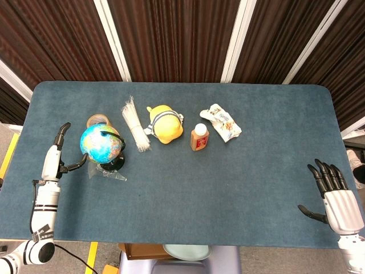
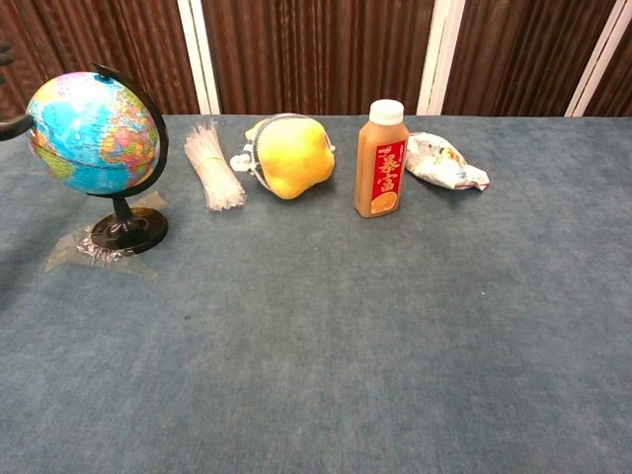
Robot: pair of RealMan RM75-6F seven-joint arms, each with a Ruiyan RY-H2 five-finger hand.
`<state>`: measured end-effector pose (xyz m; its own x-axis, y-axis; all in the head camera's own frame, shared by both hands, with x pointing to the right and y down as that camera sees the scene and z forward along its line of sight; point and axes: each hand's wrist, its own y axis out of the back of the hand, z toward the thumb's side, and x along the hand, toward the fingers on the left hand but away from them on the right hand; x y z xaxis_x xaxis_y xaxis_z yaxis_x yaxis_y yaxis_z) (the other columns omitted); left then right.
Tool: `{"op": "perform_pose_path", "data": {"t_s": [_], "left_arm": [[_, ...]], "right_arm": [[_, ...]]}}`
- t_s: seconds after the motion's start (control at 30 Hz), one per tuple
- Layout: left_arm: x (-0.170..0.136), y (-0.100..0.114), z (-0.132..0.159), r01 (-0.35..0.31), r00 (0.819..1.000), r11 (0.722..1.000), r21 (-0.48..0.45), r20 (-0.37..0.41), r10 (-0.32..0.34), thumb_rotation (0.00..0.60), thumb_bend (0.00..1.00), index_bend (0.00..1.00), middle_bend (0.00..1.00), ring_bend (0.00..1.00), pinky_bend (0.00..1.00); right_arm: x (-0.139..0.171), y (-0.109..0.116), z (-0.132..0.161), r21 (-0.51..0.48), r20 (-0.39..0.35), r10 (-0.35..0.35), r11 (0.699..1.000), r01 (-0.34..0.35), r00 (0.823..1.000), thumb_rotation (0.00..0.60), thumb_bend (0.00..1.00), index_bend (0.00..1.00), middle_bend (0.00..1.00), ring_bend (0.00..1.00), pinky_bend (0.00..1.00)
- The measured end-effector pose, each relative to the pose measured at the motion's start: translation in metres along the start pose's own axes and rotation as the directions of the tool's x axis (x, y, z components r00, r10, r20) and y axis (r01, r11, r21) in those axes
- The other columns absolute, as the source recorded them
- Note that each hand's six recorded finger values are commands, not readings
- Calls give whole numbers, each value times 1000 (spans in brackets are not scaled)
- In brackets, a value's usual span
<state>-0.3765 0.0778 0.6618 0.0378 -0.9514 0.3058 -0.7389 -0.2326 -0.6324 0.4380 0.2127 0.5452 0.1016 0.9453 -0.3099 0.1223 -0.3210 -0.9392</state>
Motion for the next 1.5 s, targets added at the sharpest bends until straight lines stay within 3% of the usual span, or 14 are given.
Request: {"op": "perform_pose_path", "data": {"t_s": [0.47, 1.07, 1.27, 1.5], "left_arm": [[16, 8, -17, -35, 998, 999, -2, -51, 35, 600, 335, 0, 0, 0, 0], [56, -10, -25, 11, 993, 999, -51, -114, -16, 600, 333, 0, 0, 0, 0], [68, -3, -31, -23, 991, 999, -35, -130, 18, 600, 347, 0, 0, 0, 0], [74, 18, -31, -122, 988, 991, -49, -102, 116, 600, 353, 0, 0, 0, 0]], "right_arm": [[0, -1, 0, 8, 5, 2, 1000, -2, 1000, 600, 179, 0, 0, 0, 0], [2, -2, 1, 23, 9, -5, 1000, 5, 1000, 600, 180, 0, 0, 0, 0], [2, -3, 1, 27, 12, -1, 1000, 0, 1000, 600, 179, 0, 0, 0, 0], [2, -6, 2, 31, 7, 10, 999, -10, 1000, 600, 179, 0, 0, 0, 0]]}}
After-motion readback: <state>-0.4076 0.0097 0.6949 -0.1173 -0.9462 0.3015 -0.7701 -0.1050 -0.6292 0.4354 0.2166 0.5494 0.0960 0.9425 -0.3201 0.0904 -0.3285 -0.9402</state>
